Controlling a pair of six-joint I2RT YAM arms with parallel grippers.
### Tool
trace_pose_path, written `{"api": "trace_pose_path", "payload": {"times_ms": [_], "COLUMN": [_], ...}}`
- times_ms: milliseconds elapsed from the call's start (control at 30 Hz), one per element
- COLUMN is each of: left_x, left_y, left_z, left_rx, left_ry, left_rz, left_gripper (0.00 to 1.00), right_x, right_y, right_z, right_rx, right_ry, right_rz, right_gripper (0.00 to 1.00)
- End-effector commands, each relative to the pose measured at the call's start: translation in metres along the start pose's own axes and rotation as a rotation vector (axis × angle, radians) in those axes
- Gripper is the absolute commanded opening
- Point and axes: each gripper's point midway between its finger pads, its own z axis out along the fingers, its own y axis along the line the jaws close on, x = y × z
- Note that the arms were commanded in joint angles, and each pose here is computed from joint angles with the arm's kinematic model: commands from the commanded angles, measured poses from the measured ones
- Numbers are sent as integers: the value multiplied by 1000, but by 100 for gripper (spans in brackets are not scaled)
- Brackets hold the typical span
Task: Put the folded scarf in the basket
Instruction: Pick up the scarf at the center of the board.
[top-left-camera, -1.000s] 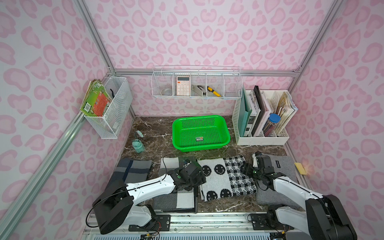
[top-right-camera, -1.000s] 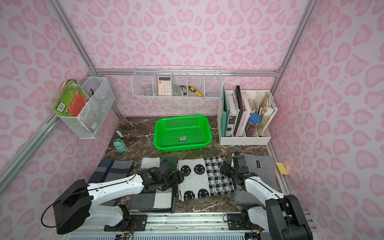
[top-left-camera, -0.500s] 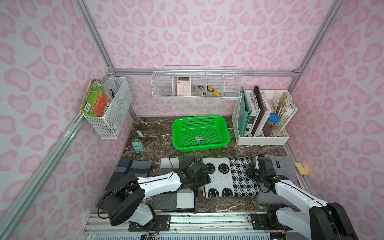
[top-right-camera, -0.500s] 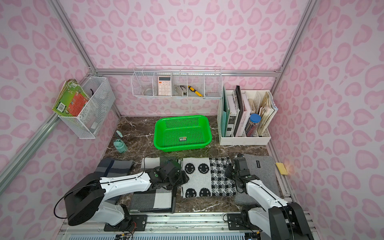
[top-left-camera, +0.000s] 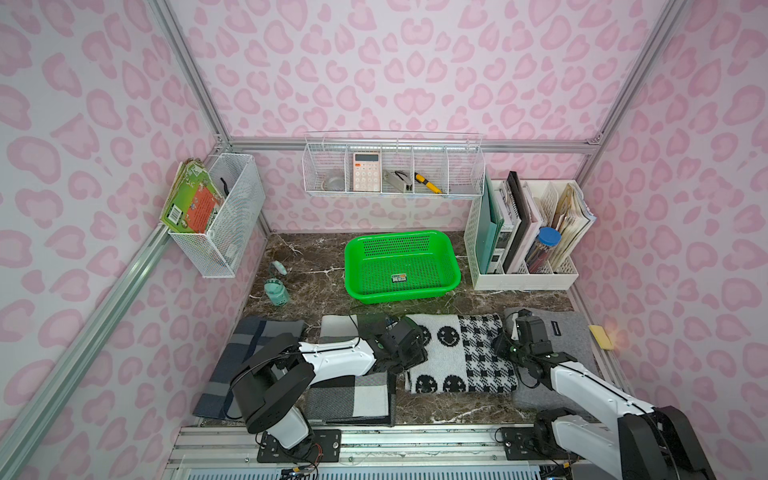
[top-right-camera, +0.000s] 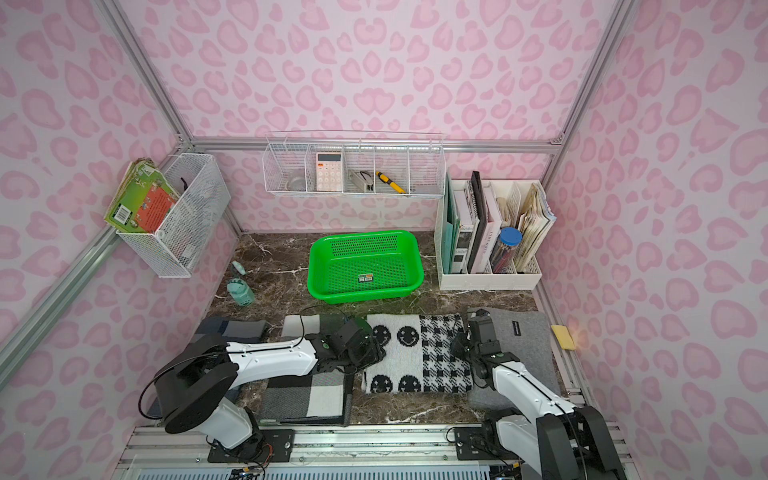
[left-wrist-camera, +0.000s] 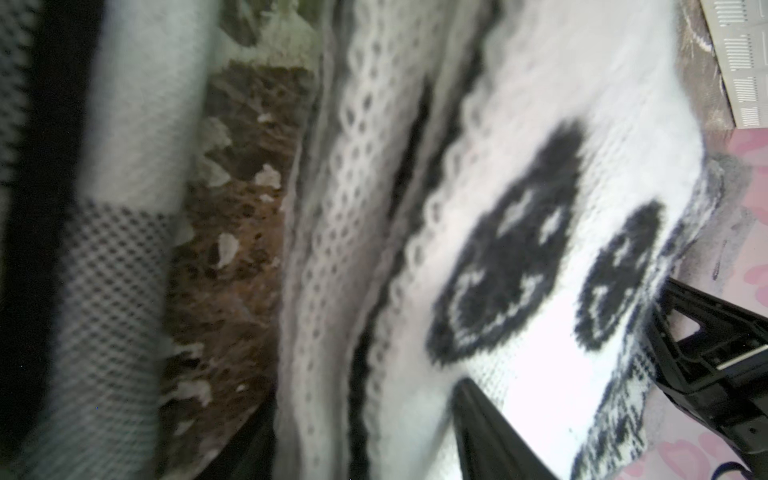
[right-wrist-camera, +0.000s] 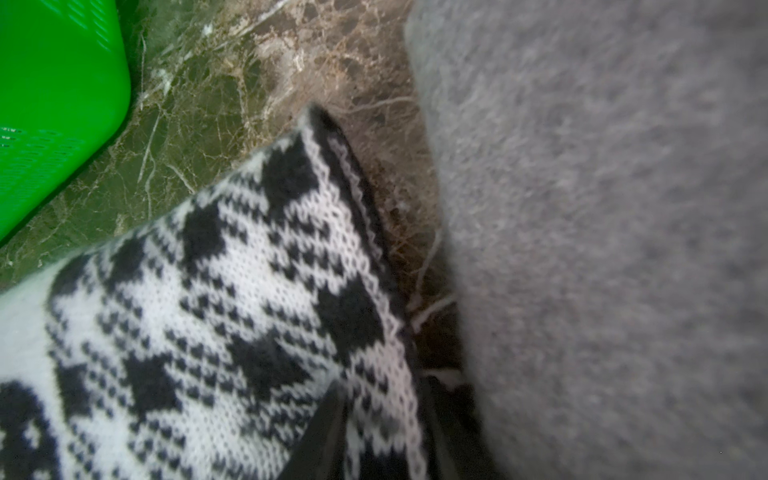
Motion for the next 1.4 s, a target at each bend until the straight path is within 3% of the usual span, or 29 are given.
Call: {"api": "trace_pose_path", "payload": {"times_ms": [0,67,100,167,200,233,467,600,733,1067,1367], "left_x": [8,6,5,1,1,1,-12,-11,-20,-70,-138], "left_y": [22,20,20,15,10,3,-16,-38,-44,-36,-33], "left_z": [3,-1,-3,-10,-14,-18,-67,-99,-129,-176,-212], "left_rx": [-81,-83,-88,-84,-71,-52,40,130,109,11,-58], "left_ry": [35,22,15,6,10,14,-82,-93,-146,-350,-505], "left_rz": [3,15,24,56,86,117,202,316,381,437,429], "left_gripper": [57,44,34,4,0,0,0,0,0,0,0], "right_x": [11,12,12,8,5,1,-30,-50,-66,-95,-138], "right_y": [0,3,4,13,18,25,64,89,111,180,238], "right_z": [-1,-3,-4,-8,-12,-17,-73,-115,-148,-166,-140], "right_rx": [-11,-31,-44,-87,-117,-148,-350,-505,-603,-559,-345], "right_ry": [41,38,36,20,5,-17,-218,-346,-403,-411,-464], "right_rz": [6,2,1,-12,-19,-24,-56,-22,-22,-208,-369], "right_gripper": [26,21,17,9,4,0,0,0,0,0,0]}}
